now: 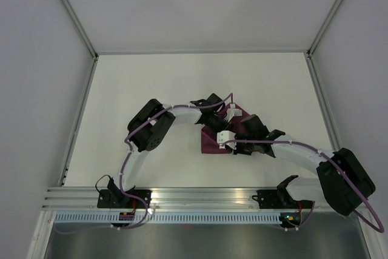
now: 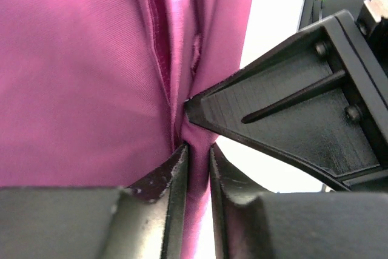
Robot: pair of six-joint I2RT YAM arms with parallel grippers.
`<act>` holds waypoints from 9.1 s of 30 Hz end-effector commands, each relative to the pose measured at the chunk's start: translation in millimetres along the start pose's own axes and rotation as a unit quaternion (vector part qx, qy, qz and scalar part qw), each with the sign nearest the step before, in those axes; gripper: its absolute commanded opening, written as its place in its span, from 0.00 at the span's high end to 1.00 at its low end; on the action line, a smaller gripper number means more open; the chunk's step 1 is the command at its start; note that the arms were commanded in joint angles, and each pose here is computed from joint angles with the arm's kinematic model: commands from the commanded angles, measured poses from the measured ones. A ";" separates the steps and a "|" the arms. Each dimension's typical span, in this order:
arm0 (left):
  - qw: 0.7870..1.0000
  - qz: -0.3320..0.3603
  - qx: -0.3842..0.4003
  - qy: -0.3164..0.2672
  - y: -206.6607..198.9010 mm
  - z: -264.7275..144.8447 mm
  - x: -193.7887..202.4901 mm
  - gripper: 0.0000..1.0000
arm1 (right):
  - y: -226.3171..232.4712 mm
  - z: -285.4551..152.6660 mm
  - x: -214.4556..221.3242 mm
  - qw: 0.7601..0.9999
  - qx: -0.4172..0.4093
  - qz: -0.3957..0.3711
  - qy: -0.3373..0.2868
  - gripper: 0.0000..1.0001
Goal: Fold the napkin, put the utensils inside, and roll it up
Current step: Roll the napkin at the center of the board.
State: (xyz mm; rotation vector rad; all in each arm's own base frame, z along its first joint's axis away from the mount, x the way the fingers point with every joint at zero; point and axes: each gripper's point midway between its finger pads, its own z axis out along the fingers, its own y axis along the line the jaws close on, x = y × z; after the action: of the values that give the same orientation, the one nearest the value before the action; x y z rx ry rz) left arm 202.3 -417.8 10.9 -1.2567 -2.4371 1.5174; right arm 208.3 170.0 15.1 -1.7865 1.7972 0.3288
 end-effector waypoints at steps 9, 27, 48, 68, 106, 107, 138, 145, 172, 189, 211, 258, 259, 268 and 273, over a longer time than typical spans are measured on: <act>0.983 -0.088 -0.159 0.030 48.5 -14.6 38.7 0.60 | 14.4 4.7 17.8 0.997 -0.053 0.020 0.048 0.93; 0.939 -0.087 -0.287 -0.169 47.5 -127.1 -16.8 0.60 | 14.0 7.9 16.8 0.988 -0.133 0.065 0.034 0.97; 0.787 0.326 -0.409 -0.327 -47.7 -162.1 -29.1 0.58 | -2.4 15.3 22.7 0.918 -0.349 0.187 0.014 0.98; 0.749 0.517 -0.391 -0.136 -40.7 -10.6 -19.4 0.46 | -11.1 30.8 31.0 0.894 -0.382 0.231 0.033 0.97; 0.887 0.375 -0.269 -0.012 13.2 17.5 43.1 0.98 | -69.5 -1.3 -8.6 0.933 -0.268 0.238 -0.009 0.45; 0.893 0.362 -0.267 -0.012 14.2 16.3 44.4 0.98 | -78.7 -7.7 -13.0 0.938 -0.247 0.243 -0.017 0.44; 0.988 -0.035 -0.135 0.066 68.6 -10.6 72.5 0.98 | -62.9 -88.7 -16.5 0.980 0.043 0.135 -0.140 0.36; 0.986 -0.071 -0.125 0.078 72.6 -14.8 69.8 0.98 | -35.9 -40.8 -10.2 0.993 0.060 0.058 -0.081 0.34; 0.986 -0.102 -0.094 0.096 74.4 -11.8 70.5 0.97 | -6.2 23.9 -4.9 0.998 0.035 -0.061 -0.005 0.40; 0.995 -0.046 -0.084 0.009 47.8 -48.0 2.7 0.59 | 26.9 25.2 9.8 0.995 -0.079 -0.024 0.047 0.82; 0.877 -0.006 -0.331 -0.348 37.4 -213.8 -65.0 0.62 | 32.5 12.4 5.9 0.951 -0.292 0.101 0.022 0.89; 0.781 0.490 -0.376 -0.096 -19.9 -14.3 -8.7 0.51 | -3.9 48.7 29.5 0.914 -0.353 0.189 0.065 0.89; 0.784 0.488 -0.372 -0.095 -20.2 -11.7 -8.4 0.53 | -3.6 48.9 30.6 0.914 -0.353 0.191 0.066 0.90; 0.814 0.461 -0.347 -0.066 -7.1 4.7 15.0 0.90 | -3.5 48.8 31.4 0.913 -0.353 0.194 0.068 0.89; 0.838 0.439 -0.321 -0.049 -4.0 14.3 29.1 0.98 | -7.5 47.4 27.1 0.916 -0.347 0.193 0.063 0.84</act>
State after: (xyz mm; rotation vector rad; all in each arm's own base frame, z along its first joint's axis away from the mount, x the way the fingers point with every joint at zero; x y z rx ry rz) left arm 190.3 -412.1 20.2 -2.8817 -2.7297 0.6538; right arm 198.8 187.4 13.4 -1.6766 2.4109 1.4499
